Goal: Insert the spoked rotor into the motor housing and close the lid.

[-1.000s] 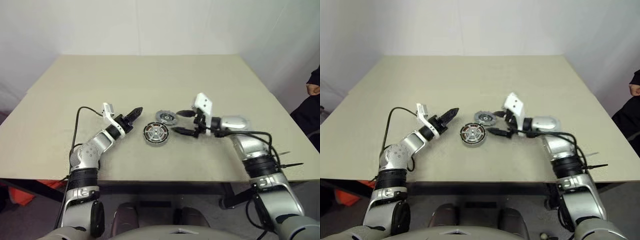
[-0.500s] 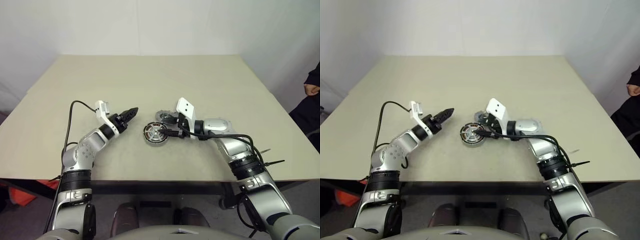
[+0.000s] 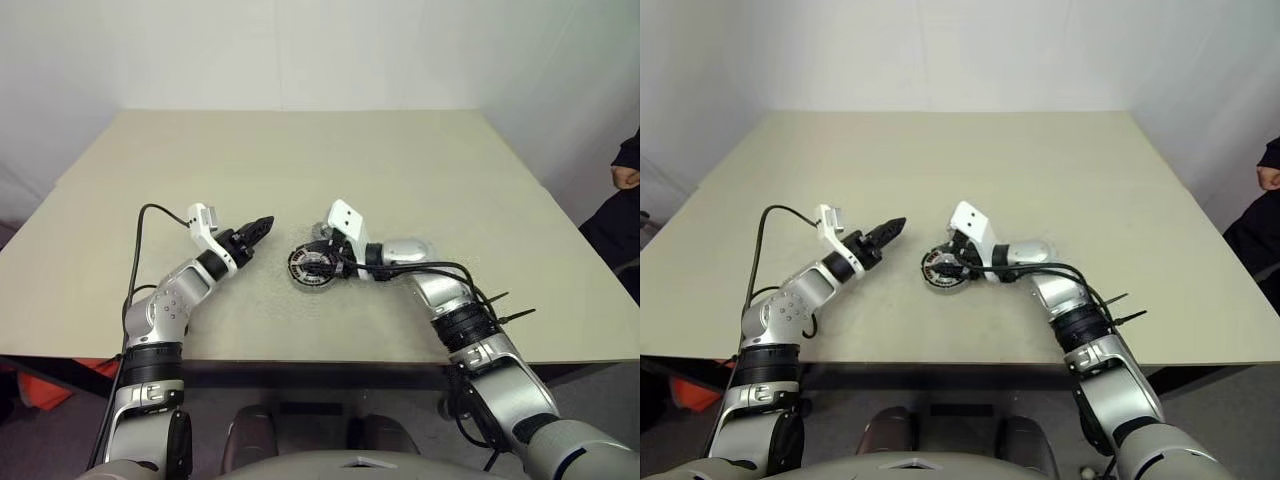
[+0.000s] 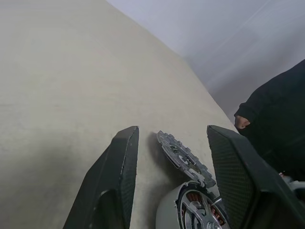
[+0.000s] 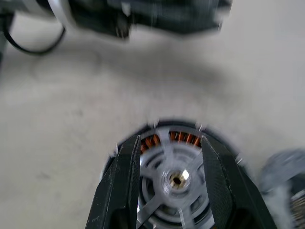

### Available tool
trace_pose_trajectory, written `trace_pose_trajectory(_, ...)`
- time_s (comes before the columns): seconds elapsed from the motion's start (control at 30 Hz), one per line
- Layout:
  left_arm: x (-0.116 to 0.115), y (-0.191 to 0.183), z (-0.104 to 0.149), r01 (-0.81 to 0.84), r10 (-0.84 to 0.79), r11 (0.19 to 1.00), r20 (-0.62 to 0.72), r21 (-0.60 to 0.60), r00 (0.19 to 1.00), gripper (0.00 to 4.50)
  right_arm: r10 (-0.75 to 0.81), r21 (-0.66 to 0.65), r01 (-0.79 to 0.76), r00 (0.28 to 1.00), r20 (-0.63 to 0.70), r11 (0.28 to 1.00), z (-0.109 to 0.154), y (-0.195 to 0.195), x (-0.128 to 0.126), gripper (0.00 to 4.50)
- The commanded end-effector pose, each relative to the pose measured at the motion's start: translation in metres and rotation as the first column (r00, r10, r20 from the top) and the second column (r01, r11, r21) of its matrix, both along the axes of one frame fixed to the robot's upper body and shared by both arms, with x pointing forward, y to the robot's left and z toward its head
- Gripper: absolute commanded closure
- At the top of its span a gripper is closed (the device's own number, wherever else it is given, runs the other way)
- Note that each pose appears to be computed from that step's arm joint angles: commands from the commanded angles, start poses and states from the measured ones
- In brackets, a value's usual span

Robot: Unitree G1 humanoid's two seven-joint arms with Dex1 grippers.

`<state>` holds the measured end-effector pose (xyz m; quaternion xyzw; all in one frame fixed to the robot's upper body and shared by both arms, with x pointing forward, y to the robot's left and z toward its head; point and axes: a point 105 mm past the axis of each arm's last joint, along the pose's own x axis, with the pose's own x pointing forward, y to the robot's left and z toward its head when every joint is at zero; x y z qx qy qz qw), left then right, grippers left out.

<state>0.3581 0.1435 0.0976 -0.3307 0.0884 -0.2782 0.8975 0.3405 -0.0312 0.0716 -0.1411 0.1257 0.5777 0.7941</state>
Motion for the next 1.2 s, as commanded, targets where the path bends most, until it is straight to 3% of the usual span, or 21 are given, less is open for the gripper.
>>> trace_pose_trajectory(0.03,0.001,0.005,0.012,-0.023,0.023,1.000,0.053,0.013,0.998,2.09,-0.028,-0.017,0.029,0.999,0.027,0.999,-0.002,-0.005,0.005,2.30)
trace_pose_trajectory(0.47,0.002,0.002,0.011,-0.021,0.020,1.000,0.044,0.012,0.999,2.09,0.017,0.064,-0.024,0.993,0.114,0.998,0.038,0.000,0.005,2.30)
trace_pose_trajectory(0.73,0.002,0.003,0.010,-0.028,0.027,1.000,0.043,0.013,0.999,2.09,-0.035,-0.032,0.036,0.999,0.041,0.999,-0.005,-0.005,0.009,2.30)
trace_pose_trajectory(0.87,0.002,0.003,0.010,-0.034,0.033,0.999,0.041,0.013,0.999,2.09,0.000,0.001,0.000,0.997,0.073,1.000,0.010,-0.004,0.008,2.30)
trace_pose_trajectory(1.07,0.002,0.000,0.010,-0.023,0.022,1.000,0.045,0.019,0.999,2.09,0.012,0.074,-0.026,0.982,0.191,0.997,0.054,-0.011,0.015,2.30)
trace_pose_trajectory(1.2,-0.004,-0.013,0.005,0.042,-0.048,0.992,0.048,0.120,0.998,2.09,0.069,0.018,-0.075,0.969,0.239,0.997,0.069,-0.027,0.015,2.30)
